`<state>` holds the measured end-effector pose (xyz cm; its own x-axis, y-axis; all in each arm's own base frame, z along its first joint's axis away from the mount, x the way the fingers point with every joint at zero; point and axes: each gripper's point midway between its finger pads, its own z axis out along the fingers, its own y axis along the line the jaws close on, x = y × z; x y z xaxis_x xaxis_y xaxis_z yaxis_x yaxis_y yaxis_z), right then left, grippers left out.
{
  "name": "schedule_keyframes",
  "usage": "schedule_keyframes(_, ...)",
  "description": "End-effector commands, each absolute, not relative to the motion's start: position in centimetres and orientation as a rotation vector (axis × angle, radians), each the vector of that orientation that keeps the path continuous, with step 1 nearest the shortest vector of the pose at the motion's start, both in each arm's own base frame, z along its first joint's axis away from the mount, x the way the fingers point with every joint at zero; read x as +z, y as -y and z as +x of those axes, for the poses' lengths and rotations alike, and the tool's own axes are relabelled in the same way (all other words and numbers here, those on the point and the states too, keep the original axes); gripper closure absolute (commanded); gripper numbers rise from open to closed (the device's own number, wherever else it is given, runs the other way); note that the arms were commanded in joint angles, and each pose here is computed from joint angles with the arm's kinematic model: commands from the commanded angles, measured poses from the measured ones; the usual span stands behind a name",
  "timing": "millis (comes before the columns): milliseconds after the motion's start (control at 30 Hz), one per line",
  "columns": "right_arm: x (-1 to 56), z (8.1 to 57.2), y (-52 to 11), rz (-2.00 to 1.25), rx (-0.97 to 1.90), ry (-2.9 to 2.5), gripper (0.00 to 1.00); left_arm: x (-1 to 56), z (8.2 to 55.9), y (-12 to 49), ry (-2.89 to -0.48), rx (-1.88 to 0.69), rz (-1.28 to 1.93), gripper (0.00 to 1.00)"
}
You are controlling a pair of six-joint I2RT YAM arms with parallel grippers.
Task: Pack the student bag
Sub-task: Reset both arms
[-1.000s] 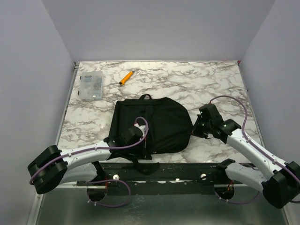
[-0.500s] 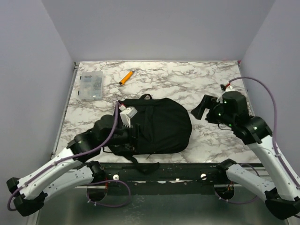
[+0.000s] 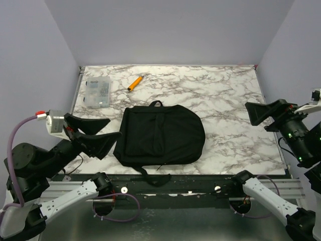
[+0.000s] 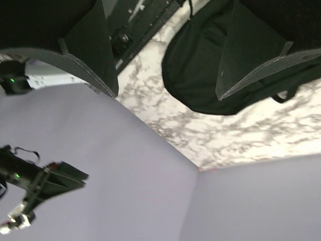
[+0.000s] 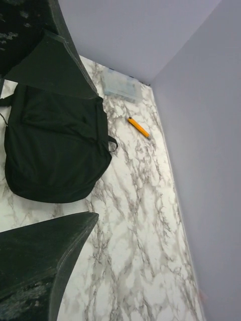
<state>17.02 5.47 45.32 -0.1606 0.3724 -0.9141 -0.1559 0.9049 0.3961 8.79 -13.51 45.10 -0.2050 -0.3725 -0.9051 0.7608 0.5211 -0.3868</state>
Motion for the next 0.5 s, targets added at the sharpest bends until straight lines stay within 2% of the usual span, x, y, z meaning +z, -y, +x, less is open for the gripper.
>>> schedule_keyframes(0, 45.3, 16.0, -3.4, 0.18, 0.37, -1.662, 0.02, 45.4, 10.8, 9.2, -1.405, -0.829, 0.254, 0.19)
schedule_keyframes(267, 48.0, 14.4, -2.2, 0.193, 0.391, -1.546, 0.02, 46.2, 10.7, 6.1, -1.345, -0.763, 0.161, 0.19)
schedule_keyframes(467, 48.6, 13.5, -2.5, 0.186, 0.453, -1.499, 0.0, 46.2, 10.7, 5.9, -1.342, -0.766, 0.151, 0.19)
